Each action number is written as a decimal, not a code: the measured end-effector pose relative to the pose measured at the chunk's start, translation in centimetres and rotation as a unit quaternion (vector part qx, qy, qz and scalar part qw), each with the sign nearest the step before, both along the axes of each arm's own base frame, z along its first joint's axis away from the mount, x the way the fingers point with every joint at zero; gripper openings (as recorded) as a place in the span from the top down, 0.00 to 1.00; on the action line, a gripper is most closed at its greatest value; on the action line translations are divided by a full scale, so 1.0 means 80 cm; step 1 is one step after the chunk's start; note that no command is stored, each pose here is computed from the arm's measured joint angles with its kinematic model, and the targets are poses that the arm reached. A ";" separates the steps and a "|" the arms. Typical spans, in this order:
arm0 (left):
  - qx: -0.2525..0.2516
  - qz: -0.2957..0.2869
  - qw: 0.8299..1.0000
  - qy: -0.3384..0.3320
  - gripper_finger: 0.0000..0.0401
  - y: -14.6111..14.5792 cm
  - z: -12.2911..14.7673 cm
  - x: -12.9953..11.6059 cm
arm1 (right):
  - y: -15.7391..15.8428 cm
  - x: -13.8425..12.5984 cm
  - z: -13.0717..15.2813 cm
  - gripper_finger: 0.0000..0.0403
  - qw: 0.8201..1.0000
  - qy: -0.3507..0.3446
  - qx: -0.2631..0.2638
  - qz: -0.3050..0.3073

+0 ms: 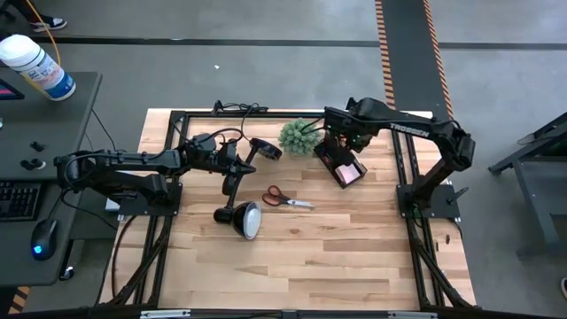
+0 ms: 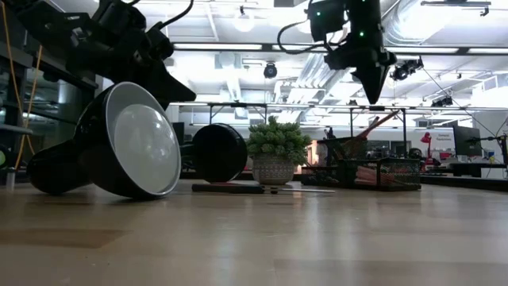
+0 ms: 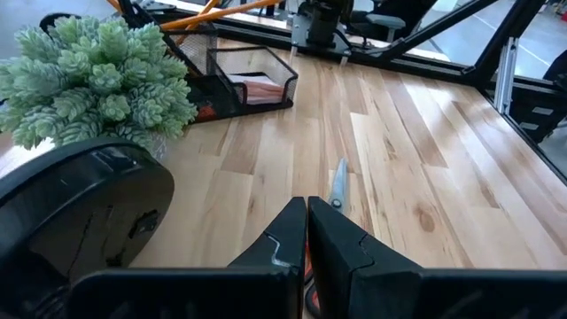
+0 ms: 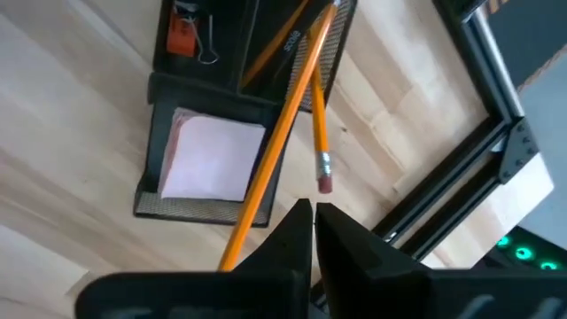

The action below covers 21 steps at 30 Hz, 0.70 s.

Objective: Pick and place office supplies into organizer
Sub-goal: Put the scissors into the top left section of the desk organizer

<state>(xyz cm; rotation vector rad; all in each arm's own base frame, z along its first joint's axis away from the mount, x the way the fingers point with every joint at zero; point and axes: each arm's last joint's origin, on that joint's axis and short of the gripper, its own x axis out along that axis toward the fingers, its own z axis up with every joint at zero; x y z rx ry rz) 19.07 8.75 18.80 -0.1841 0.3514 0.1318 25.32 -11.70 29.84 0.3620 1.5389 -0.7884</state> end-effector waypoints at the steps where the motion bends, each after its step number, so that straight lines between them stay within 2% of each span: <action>1: 0.001 -0.001 1.000 0.002 0.99 0.000 0.000 0.000 | 0.000 0.000 0.000 0.97 1.000 0.000 -0.004 0.001; 6: 0.003 -0.001 1.000 0.003 0.99 0.000 -0.001 0.000 | 0.005 0.001 0.016 0.99 0.999 -0.025 0.020 -0.002; 9: 0.005 -0.002 1.000 0.004 0.99 0.000 -0.001 0.000 | 0.017 0.003 0.035 0.99 0.999 -0.032 0.017 0.002; 16: 0.010 -0.003 1.000 0.007 0.99 0.000 -0.001 0.000 | 0.076 0.013 0.081 1.00 0.993 -0.111 0.002 0.038; 21: 0.009 -0.003 1.000 0.008 0.99 0.000 -0.002 -0.001 | 0.122 0.017 0.077 1.00 0.992 -0.115 -0.026 0.042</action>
